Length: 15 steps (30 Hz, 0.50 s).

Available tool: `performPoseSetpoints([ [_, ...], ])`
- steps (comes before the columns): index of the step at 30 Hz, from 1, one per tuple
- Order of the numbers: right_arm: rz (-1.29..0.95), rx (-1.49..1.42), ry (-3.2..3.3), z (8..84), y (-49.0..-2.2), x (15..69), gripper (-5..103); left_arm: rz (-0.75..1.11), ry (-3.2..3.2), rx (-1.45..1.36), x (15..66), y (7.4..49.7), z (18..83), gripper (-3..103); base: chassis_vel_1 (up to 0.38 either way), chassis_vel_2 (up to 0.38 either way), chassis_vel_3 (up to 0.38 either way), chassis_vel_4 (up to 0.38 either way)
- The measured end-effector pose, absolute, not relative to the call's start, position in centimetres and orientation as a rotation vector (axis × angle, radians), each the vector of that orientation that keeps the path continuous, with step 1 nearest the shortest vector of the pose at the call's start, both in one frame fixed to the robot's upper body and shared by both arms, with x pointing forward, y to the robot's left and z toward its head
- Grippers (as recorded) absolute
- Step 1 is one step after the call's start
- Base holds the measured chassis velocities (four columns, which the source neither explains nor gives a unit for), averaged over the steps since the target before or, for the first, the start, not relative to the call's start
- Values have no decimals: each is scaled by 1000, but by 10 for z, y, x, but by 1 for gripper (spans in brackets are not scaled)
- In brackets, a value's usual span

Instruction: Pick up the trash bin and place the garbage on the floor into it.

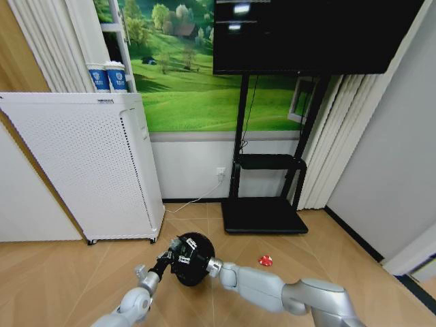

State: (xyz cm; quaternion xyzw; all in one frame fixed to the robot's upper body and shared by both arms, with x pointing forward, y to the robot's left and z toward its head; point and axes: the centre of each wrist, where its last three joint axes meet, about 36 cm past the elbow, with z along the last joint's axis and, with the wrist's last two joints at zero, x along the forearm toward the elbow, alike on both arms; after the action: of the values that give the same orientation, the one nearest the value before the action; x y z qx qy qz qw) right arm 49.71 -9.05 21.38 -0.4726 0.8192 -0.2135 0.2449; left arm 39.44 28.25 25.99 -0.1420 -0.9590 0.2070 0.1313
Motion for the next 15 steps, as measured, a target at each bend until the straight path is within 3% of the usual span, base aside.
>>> performPoseSetpoints([
  [1, -583, -1290, 2236, 214, -90, 497, 79, 601, -2784, -412, 394, 283, 260, 7, 0, 0, 0, 0],
  [4, -566, -1235, 2256, 219, -96, 500, 95, 602, -2797, -402, 394, 287, 263, 7, 0, 0, 0, 0],
  [13, -620, -1084, 2353, 232, -147, 528, 100, 558, -2840, -325, 394, 324, 274, 7, 0, 0, 0, 0],
  [15, -700, -1002, 2477, 224, -192, 530, 100, 534, -2852, -285, 388, 340, 276, 7, 0, 0, 0, 0],
])
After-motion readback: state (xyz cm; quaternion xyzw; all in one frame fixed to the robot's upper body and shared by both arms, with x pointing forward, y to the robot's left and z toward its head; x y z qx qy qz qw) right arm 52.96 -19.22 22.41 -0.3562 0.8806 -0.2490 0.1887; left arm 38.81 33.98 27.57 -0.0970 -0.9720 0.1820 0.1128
